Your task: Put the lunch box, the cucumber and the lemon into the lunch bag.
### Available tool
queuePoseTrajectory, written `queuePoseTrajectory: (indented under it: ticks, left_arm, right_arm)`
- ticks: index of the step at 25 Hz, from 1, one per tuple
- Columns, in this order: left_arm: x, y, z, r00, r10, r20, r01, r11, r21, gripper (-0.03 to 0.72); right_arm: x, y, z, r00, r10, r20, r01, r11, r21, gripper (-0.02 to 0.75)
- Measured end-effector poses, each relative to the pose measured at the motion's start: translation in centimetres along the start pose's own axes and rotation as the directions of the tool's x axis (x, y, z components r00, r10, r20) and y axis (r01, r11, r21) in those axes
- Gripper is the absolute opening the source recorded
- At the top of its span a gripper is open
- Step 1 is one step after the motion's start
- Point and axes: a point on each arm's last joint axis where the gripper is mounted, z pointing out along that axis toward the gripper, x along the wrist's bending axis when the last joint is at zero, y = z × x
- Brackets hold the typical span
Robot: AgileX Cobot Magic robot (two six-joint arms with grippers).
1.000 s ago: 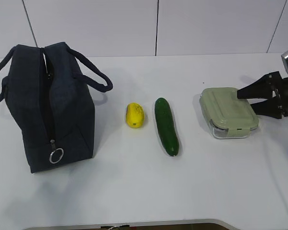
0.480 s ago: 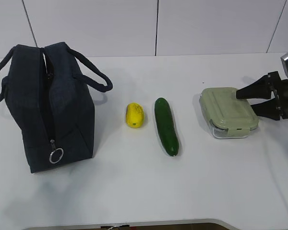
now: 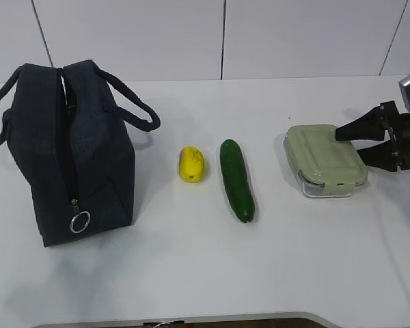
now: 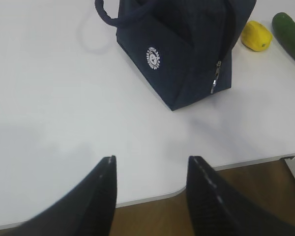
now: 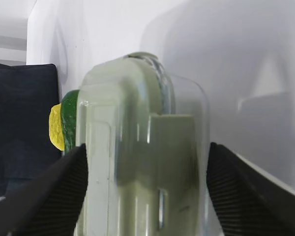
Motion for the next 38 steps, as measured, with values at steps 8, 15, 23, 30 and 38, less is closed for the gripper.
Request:
queuePoseTrajectory:
  ticks: [8,15,23,30,38]
  left_arm:
    - [0.0,0.0,0.0,1.0,0.0,0.0,0.0,1.0,0.0,0.333]
    - [0.0,0.0,0.0,1.0,0.0,0.0,0.0,1.0,0.0,0.333]
    - [0.0,0.0,0.0,1.0,0.0,0.0,0.0,1.0,0.0,0.333]
    - [0.0,0.0,0.0,1.0,0.0,0.0,0.0,1.0,0.0,0.333]
    - [0.0,0.0,0.0,1.0,0.0,0.0,0.0,1.0,0.0,0.333]
  right_arm:
    - [0.23,-0.06,0.4,1.0,-0.001,-0.001,0.001,1.0,0.01,0.591]
    - [0.05,-0.35,0.4,1.0,-0.01,0.019,0.009,0.999,0.042,0.591]
    - [-0.06,-0.51,0.39,0.999,-0.015,0.03,0.013,0.998,0.06,0.535]
    - [0.0,-0.51,0.39,1.0,-0.007,0.024,0.006,0.998,0.06,0.436]
    - [0.03,-0.51,0.39,1.0,0.009,0.022,-0.01,0.998,0.059,0.377]
